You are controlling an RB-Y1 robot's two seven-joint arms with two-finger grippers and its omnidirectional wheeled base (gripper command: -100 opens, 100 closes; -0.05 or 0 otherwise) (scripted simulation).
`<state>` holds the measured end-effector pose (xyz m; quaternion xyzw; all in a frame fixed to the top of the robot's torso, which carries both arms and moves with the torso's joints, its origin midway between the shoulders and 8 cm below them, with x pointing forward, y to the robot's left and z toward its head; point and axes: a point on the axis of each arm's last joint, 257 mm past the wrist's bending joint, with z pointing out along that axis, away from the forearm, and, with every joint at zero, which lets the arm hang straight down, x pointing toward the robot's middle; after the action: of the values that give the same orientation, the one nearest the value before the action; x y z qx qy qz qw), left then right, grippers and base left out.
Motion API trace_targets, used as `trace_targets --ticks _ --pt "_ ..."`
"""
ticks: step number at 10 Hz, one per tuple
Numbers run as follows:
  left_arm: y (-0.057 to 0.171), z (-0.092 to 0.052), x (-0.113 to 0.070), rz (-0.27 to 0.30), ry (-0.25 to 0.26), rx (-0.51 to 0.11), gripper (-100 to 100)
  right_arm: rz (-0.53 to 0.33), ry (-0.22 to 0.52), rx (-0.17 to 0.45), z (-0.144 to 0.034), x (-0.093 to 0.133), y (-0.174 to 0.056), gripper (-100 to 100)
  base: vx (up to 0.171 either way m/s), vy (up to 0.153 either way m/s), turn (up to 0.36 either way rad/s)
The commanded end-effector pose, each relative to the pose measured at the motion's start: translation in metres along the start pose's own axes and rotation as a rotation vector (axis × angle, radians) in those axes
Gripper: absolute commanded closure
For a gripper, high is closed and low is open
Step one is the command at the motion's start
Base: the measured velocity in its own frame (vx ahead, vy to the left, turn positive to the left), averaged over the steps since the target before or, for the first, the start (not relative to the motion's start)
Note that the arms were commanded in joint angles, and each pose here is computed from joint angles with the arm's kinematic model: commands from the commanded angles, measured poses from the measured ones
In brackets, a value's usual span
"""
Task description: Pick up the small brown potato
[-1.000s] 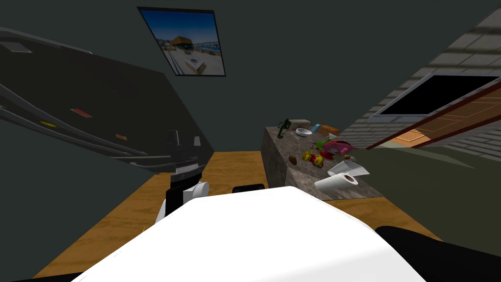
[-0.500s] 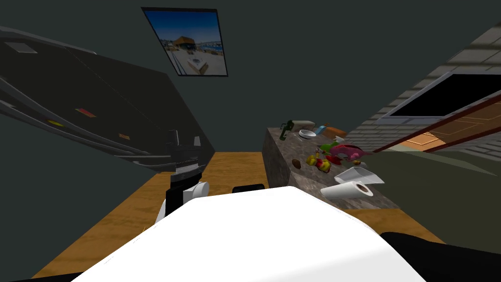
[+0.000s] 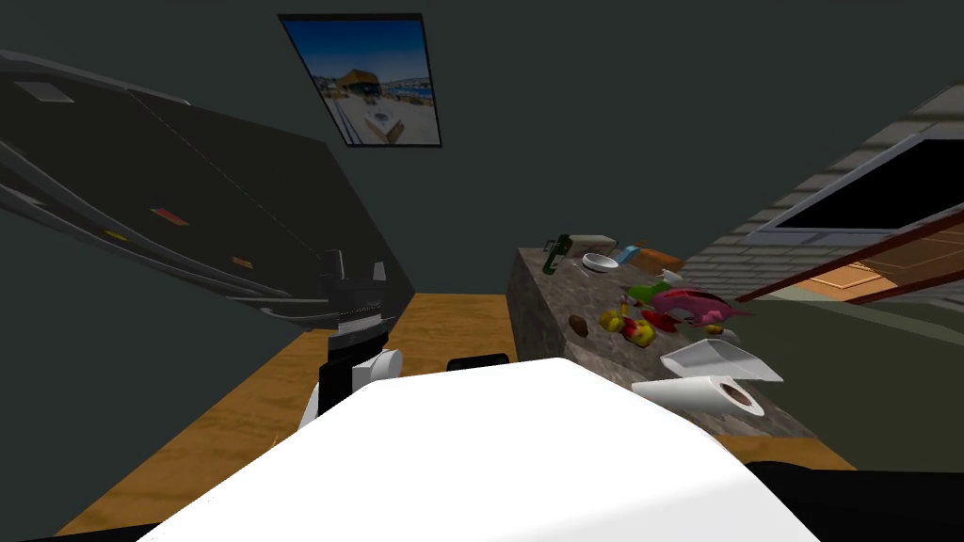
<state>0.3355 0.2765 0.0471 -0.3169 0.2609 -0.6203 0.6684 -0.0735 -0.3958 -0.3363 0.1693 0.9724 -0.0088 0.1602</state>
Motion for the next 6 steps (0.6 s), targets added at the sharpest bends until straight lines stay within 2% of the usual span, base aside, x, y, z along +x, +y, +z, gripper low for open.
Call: trace_targets --ticks 1,3,6 --pt "0.0 0.0 0.0 0.0 0.0 0.0 0 -0.031 0.042 0.029 -0.007 0.006 -0.013 -100 0.133 -0.045 0.082" --pt "0.0 0.0 0.0 0.0 0.0 0.0 0 -0.064 0.075 0.055 -0.013 0.007 -0.025 -100 0.196 -0.054 0.076" --pt "0.0 0.0 0.0 0.0 0.0 0.0 0 -0.106 0.084 0.075 -0.014 -0.007 -0.035 -100 0.24 -0.079 0.102"
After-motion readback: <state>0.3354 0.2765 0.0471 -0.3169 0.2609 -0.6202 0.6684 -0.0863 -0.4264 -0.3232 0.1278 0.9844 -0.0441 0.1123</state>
